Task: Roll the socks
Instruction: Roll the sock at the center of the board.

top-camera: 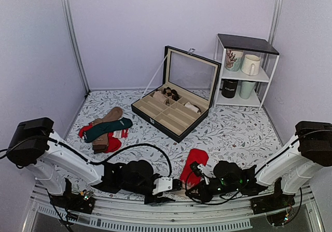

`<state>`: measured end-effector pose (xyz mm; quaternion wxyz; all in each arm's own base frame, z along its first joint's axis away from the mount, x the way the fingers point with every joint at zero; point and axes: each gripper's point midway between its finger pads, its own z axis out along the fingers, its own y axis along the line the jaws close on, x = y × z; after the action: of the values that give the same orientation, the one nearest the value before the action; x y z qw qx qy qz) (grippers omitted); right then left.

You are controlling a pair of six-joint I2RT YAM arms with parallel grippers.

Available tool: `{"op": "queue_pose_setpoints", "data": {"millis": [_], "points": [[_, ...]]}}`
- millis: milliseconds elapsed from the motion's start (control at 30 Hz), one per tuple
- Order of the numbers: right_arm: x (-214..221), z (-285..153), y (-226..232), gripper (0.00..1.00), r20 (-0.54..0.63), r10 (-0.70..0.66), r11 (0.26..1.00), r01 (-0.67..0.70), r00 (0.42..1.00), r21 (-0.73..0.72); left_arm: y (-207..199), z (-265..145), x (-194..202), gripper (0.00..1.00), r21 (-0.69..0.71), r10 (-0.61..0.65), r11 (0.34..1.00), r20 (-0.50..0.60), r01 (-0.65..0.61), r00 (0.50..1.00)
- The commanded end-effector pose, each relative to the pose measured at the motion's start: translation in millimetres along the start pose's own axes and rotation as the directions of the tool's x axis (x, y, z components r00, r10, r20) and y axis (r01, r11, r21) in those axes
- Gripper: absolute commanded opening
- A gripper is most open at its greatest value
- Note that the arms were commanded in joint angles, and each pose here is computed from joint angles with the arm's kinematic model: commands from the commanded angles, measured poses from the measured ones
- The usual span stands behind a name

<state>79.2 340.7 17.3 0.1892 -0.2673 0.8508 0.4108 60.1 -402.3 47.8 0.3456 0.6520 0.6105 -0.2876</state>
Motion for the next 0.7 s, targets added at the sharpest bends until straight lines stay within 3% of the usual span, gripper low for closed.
{"op": "queue_pose_setpoints", "data": {"millis": [0, 533, 600, 667], "points": [[79, -16, -66, 0.0, -0.258, 0.106, 0.972, -0.046, 0.96, 0.229, -1, 13, -4, 0.49, -0.003, 0.052, 0.999, -0.001, -0.052, 0.999], [91, -16, -68, 0.0, -0.309, 0.111, 0.979, -0.05, 0.945, 0.199, 6, 35, 20, 0.51, -0.042, 0.054, 0.997, -0.092, -0.058, 0.994], [91, -16, -67, 0.0, -0.315, 0.11, 0.98, -0.051, 0.943, 0.19, 7, 38, 24, 0.46, -0.041, 0.049, 0.998, -0.113, -0.054, 0.992], [91, -16, -66, 0.0, -0.317, 0.109, 0.982, -0.052, 0.942, 0.183, 6, 40, 26, 0.33, -0.033, 0.041, 0.998, -0.127, -0.045, 0.991]]}}
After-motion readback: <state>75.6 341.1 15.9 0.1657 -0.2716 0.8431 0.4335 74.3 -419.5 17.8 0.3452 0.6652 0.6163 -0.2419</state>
